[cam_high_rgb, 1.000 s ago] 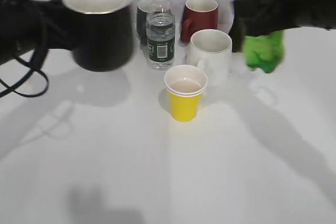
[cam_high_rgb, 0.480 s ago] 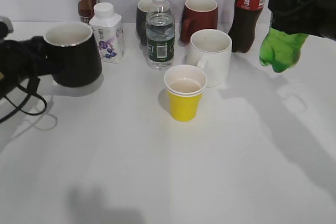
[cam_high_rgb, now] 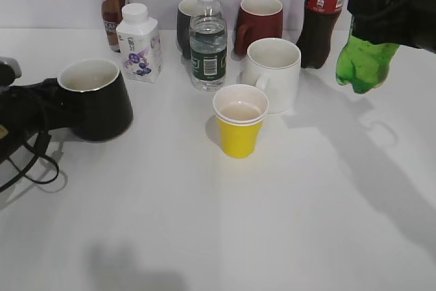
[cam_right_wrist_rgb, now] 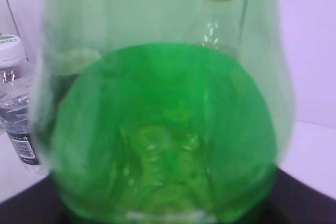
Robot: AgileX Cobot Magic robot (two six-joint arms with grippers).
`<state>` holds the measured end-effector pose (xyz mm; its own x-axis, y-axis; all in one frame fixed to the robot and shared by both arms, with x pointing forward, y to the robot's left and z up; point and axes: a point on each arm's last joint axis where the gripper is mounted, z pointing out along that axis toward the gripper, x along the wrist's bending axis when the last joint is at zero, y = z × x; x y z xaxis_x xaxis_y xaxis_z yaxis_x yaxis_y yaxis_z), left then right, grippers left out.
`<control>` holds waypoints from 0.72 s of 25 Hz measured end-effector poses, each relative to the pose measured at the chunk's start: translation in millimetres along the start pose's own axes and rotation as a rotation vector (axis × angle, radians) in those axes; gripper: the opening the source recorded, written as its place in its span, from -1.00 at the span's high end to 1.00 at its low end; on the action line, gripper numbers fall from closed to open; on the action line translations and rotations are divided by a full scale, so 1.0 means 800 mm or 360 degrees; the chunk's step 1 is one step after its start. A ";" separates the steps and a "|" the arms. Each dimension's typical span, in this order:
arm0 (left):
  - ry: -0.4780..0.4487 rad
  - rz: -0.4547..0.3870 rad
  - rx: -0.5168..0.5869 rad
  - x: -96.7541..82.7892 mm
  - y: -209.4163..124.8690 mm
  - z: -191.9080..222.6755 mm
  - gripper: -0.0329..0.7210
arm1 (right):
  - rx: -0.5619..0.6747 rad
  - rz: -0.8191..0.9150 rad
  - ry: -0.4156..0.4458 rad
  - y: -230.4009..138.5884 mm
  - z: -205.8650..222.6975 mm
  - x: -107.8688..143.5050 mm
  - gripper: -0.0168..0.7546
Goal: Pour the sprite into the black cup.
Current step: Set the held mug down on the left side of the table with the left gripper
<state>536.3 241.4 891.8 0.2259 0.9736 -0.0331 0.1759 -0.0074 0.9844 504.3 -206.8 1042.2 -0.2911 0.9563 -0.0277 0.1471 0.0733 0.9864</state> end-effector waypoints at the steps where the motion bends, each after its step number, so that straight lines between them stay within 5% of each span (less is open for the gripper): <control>1: 0.0001 -0.0009 0.0003 0.000 -0.003 -0.004 0.76 | 0.0000 0.0001 0.0000 0.000 0.000 0.000 -0.08; 5: 0.0004 -0.0020 0.0010 0.000 -0.009 -0.014 0.70 | 0.0000 0.0003 0.0000 0.000 0.000 0.000 -0.08; 10: -0.0002 -0.0019 0.0014 -0.001 -0.009 -0.015 0.33 | 0.0000 0.0003 0.0000 0.000 0.000 0.000 -0.08; 18: -0.0005 -0.0020 0.0060 -0.002 -0.012 -0.038 0.25 | 0.0000 0.0004 0.0000 0.000 0.000 0.000 -0.08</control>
<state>504.8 246.8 887.7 0.2264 0.9729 -0.0462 0.2145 -0.0036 0.9767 504.3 -206.8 1042.2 -0.2907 0.9565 -0.0250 0.1479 0.0707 0.9865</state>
